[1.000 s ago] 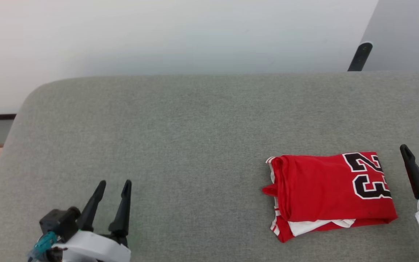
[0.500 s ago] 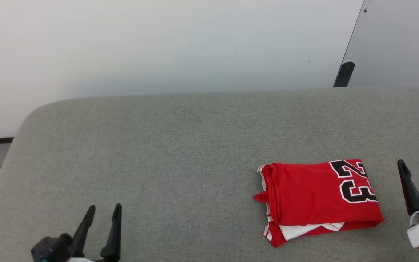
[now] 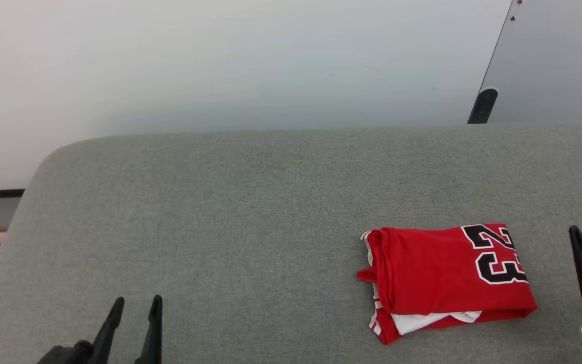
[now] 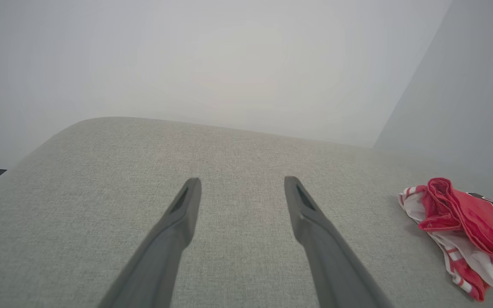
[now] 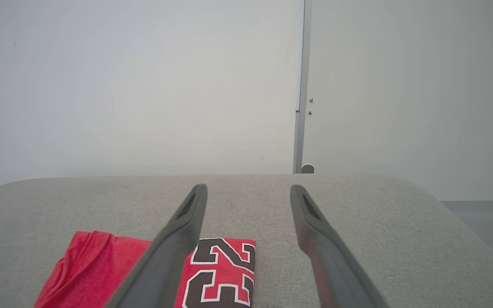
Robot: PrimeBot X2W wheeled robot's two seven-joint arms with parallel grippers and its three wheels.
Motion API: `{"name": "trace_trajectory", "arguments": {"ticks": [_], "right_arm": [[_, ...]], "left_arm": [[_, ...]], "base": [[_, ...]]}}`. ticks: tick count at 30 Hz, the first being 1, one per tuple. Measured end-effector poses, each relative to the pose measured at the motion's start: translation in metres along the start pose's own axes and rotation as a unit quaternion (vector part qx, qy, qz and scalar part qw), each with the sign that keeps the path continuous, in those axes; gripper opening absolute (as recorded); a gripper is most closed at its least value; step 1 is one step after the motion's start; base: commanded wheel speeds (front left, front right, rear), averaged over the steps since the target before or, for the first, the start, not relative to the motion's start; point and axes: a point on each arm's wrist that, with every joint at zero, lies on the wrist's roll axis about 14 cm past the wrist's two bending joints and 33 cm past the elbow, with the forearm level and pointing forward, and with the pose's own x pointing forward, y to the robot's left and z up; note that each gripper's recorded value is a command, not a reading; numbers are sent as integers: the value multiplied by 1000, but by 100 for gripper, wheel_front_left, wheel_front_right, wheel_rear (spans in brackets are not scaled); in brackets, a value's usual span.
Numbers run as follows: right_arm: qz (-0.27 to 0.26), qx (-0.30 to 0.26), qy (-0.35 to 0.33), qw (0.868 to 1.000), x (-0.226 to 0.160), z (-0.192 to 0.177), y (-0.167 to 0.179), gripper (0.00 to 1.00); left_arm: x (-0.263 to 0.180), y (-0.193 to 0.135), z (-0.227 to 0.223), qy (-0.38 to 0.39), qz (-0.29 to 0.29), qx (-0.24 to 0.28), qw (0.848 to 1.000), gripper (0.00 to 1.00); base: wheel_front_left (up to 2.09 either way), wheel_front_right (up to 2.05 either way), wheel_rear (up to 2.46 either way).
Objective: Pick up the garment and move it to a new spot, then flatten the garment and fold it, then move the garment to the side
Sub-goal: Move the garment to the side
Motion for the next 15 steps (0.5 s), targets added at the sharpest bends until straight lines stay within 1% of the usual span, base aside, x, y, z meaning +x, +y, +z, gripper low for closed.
{"name": "trace_trajectory", "arguments": {"ticks": [11, 15], "right_arm": [[8, 5, 25, 1000, 1, -9, 6, 100], [20, -2, 65, 998, 7, -19, 9, 100]], "left_arm": [[2, -2, -1, 2, -2, -2, 1000, 100], [7, -3, -2, 0, 2, -16, 1000, 100]], "base": [[0, 0, 0], [0, 0, 0]]}}
